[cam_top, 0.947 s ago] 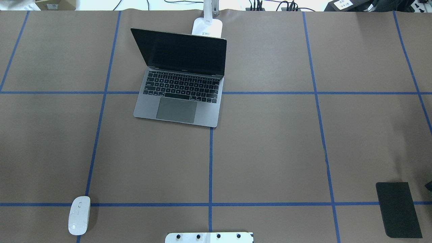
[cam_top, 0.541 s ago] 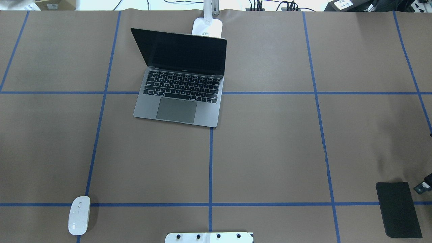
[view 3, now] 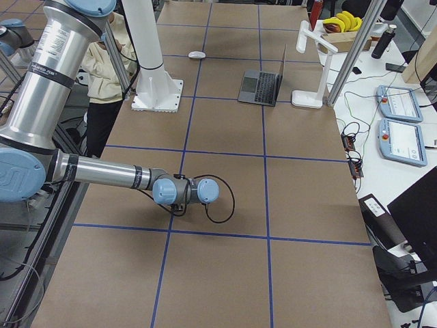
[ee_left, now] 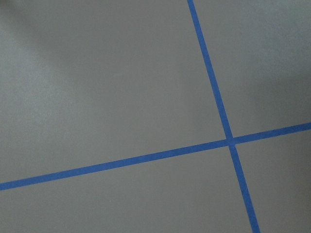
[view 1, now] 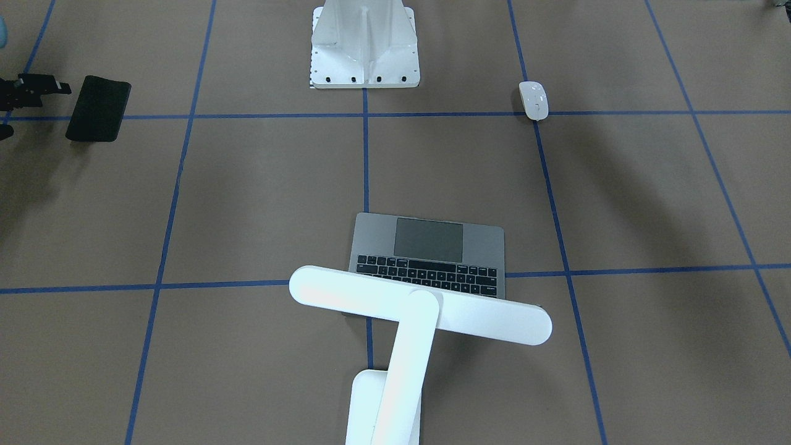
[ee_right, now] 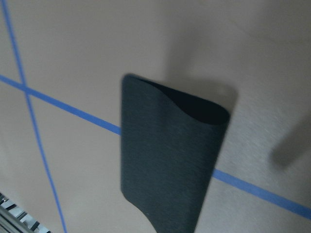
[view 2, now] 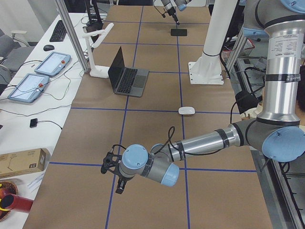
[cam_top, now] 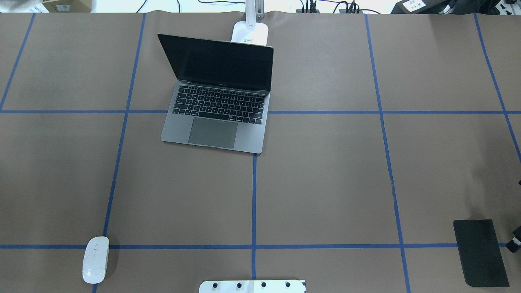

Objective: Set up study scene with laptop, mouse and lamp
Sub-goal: 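Reach the right gripper down to the black mousepad's edge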

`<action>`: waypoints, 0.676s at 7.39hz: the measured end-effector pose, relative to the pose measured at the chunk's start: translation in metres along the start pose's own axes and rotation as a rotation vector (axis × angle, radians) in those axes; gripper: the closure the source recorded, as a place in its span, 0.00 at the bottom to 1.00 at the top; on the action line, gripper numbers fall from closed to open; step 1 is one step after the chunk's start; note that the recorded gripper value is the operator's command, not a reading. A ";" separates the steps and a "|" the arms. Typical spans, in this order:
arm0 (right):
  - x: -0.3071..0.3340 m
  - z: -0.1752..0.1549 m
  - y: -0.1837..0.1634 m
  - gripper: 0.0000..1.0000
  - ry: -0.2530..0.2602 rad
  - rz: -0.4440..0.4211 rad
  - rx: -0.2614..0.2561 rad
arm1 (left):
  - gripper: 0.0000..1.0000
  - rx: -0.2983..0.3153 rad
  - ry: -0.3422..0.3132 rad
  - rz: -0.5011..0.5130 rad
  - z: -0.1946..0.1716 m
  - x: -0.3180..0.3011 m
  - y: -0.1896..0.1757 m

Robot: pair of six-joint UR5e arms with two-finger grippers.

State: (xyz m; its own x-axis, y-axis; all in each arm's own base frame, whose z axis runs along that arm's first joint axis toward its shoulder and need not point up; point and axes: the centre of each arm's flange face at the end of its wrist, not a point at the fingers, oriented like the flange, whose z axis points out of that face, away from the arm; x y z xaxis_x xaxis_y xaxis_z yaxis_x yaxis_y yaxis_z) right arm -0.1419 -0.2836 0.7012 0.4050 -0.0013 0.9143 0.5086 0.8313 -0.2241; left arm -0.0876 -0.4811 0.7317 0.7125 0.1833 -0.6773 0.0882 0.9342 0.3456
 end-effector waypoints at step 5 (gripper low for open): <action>-0.039 0.002 -0.031 0.01 0.024 -0.057 0.001 | 0.00 0.003 -0.001 -0.002 -0.002 -0.002 0.000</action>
State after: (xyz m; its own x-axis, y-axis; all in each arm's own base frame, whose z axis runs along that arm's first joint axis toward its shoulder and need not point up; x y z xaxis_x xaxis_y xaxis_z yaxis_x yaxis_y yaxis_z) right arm -0.1752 -0.3077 0.6729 0.3935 -0.0616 0.9172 0.5304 0.8301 -0.1718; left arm -0.0899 -0.4807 0.7319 0.7131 0.1807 -0.6774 0.0919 0.9338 0.3458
